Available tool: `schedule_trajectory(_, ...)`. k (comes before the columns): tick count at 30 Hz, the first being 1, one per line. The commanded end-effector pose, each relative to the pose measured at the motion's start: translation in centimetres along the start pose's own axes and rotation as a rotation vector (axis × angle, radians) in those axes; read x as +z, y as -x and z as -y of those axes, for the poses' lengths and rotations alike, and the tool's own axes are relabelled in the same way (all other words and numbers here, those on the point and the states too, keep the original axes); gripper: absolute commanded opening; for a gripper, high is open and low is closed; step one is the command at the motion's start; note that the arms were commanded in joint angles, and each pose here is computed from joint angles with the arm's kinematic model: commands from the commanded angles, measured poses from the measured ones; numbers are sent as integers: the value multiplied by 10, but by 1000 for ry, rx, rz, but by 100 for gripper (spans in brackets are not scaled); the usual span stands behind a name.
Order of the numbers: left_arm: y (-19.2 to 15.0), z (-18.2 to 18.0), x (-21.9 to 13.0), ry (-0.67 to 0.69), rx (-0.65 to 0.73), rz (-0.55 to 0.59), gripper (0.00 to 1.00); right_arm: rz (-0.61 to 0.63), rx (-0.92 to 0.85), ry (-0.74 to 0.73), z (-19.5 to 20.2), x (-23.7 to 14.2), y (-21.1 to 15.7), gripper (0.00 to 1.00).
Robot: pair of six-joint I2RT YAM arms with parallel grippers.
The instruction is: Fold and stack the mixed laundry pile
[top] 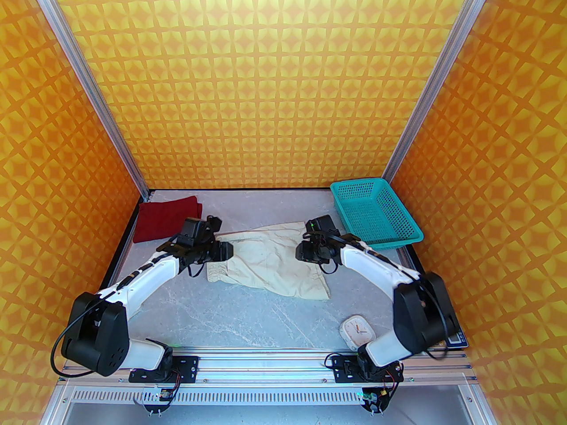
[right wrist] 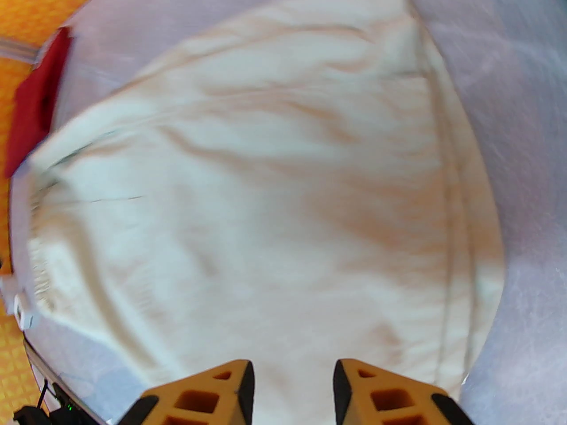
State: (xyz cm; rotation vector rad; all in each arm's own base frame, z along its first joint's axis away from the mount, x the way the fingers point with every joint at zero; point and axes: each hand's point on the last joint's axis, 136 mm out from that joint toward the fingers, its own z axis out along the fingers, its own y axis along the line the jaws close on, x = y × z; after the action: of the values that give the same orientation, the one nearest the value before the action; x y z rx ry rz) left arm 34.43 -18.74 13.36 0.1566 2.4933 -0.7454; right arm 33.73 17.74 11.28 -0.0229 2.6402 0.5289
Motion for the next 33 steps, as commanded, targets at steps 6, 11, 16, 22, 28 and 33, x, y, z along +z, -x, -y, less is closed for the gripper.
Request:
schedule_trajectory(6, -39, -29, 49, 28, -86, -129, 38, -167, 32, -70, 23, 22, -77, 37)
schedule_trajectory(11, -69, -59, 62, 75, -139, -176, 37, -162, -23, -260, 62, 16, -85, 38)
schedule_trajectory(16, -67, -58, 51, 75, -147, -160, 38, -140, -63, -272, 60, 4, -70, 39)
schedule_trajectory(22, -21, -19, -4, 23, -79, -19, 46, 37, -147, -54, 10, -39, -33, 45)
schedule_trajectory(28, -15, -23, -29, 22, -71, 60, 57, 262, -208, -10, 1, -77, -10, 60)
schedule_trajectory(33, -25, -57, -36, 77, -159, 61, 64, 190, -233, 28, -11, -72, -11, 59)
